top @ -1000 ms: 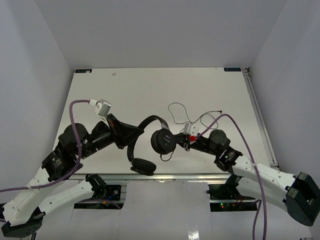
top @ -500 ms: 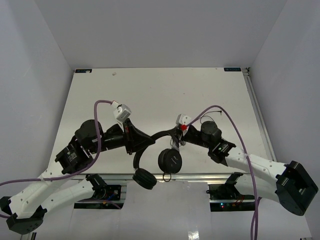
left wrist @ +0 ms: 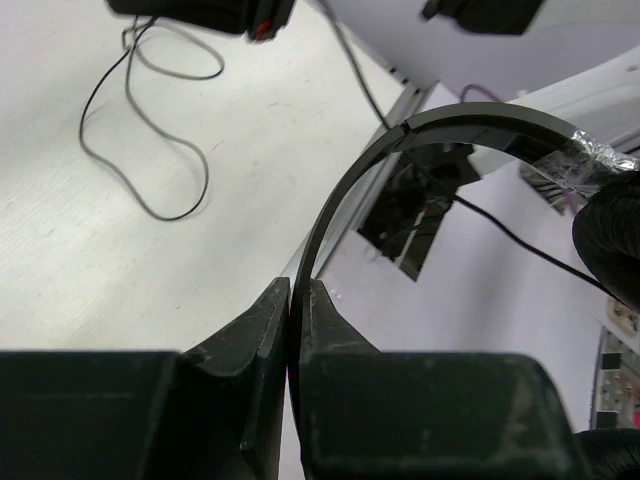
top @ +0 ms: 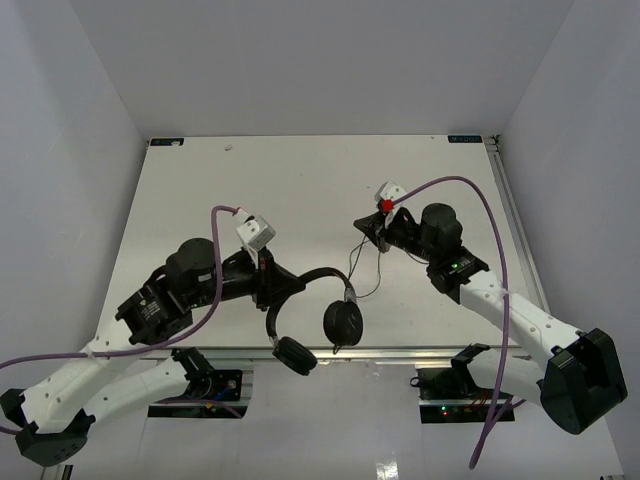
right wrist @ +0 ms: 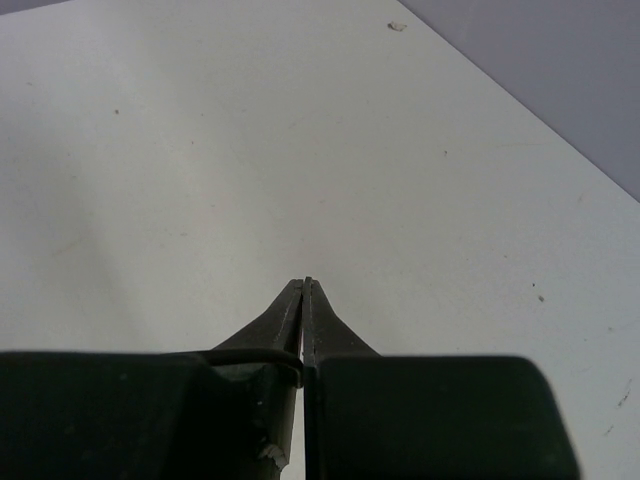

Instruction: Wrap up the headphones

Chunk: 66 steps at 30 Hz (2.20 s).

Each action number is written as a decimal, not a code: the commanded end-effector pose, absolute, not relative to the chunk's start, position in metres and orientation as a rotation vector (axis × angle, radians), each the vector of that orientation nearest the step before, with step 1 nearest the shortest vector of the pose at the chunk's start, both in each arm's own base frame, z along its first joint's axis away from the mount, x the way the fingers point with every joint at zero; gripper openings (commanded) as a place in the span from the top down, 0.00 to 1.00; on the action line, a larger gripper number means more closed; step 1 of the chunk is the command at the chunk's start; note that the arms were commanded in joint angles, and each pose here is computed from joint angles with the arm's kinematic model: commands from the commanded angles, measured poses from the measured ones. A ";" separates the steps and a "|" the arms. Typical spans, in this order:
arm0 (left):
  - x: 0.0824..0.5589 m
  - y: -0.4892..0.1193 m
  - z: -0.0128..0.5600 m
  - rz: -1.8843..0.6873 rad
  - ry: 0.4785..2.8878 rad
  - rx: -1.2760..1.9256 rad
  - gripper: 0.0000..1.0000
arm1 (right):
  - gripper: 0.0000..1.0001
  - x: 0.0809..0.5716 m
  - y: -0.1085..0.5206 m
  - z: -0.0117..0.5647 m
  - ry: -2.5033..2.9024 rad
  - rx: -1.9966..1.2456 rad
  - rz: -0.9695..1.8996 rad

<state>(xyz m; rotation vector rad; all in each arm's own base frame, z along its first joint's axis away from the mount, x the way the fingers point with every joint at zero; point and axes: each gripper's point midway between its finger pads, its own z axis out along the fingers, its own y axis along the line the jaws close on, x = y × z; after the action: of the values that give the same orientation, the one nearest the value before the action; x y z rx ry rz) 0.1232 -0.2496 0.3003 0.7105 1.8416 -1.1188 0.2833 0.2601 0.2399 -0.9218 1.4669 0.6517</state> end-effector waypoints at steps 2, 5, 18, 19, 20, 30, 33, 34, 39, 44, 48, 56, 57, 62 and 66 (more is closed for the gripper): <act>0.157 -0.239 0.267 -0.865 2.001 0.637 1.00 | 0.92 0.281 0.256 0.268 1.457 -0.942 0.637; 0.172 -0.231 0.248 -0.735 2.079 0.602 1.00 | 0.92 0.282 0.253 0.276 1.465 -0.934 0.618; 0.215 -0.207 0.234 -0.445 2.131 0.374 1.00 | 0.92 0.281 0.249 0.258 1.598 -0.951 0.611; 0.216 -0.202 0.245 -0.449 2.102 0.328 1.00 | 0.92 0.281 0.248 0.256 1.604 -0.941 0.610; 0.217 -0.200 0.253 -0.460 2.078 0.299 1.00 | 0.92 0.280 0.246 0.253 1.616 -0.932 0.612; 0.190 -0.191 0.356 -0.839 1.700 0.127 1.00 | 0.92 0.245 0.266 0.230 1.558 -0.885 0.891; 0.182 -0.196 0.369 -0.919 1.649 0.143 1.00 | 0.92 0.240 0.276 0.228 1.537 -0.898 0.944; 0.179 -0.199 0.372 -0.952 1.633 0.154 1.00 | 0.92 0.238 0.279 0.229 1.524 -0.905 0.957; 0.158 -0.227 0.382 -1.153 1.566 0.271 1.00 | 0.92 0.234 0.298 0.223 1.515 -0.930 1.025; 0.148 -0.245 0.379 -1.257 1.541 0.339 1.00 | 0.92 0.236 0.316 0.219 1.518 -0.956 1.066; 0.141 -0.255 0.374 -1.302 1.550 0.395 1.00 | 0.92 0.246 0.326 0.214 1.546 -0.957 1.064; 0.105 -0.277 0.349 -1.455 1.596 0.661 1.00 | 0.92 0.272 0.337 0.210 1.603 -0.963 0.999; 0.103 -0.278 0.343 -1.457 1.614 0.681 1.00 | 0.92 0.275 0.338 0.209 1.609 -0.963 0.991; 0.109 -0.270 0.316 -1.355 1.725 0.680 1.00 | 0.92 0.289 0.330 0.209 1.656 -0.950 0.913; 0.126 -0.254 0.289 -1.163 1.852 0.631 1.00 | 0.92 0.311 0.307 0.225 1.676 -0.901 0.825</act>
<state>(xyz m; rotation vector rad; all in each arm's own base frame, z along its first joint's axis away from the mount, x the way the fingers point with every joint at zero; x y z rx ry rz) 0.1175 -0.2706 0.3049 0.6460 1.7672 -1.3157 0.2825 0.3291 0.1980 -0.9572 1.6808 0.9442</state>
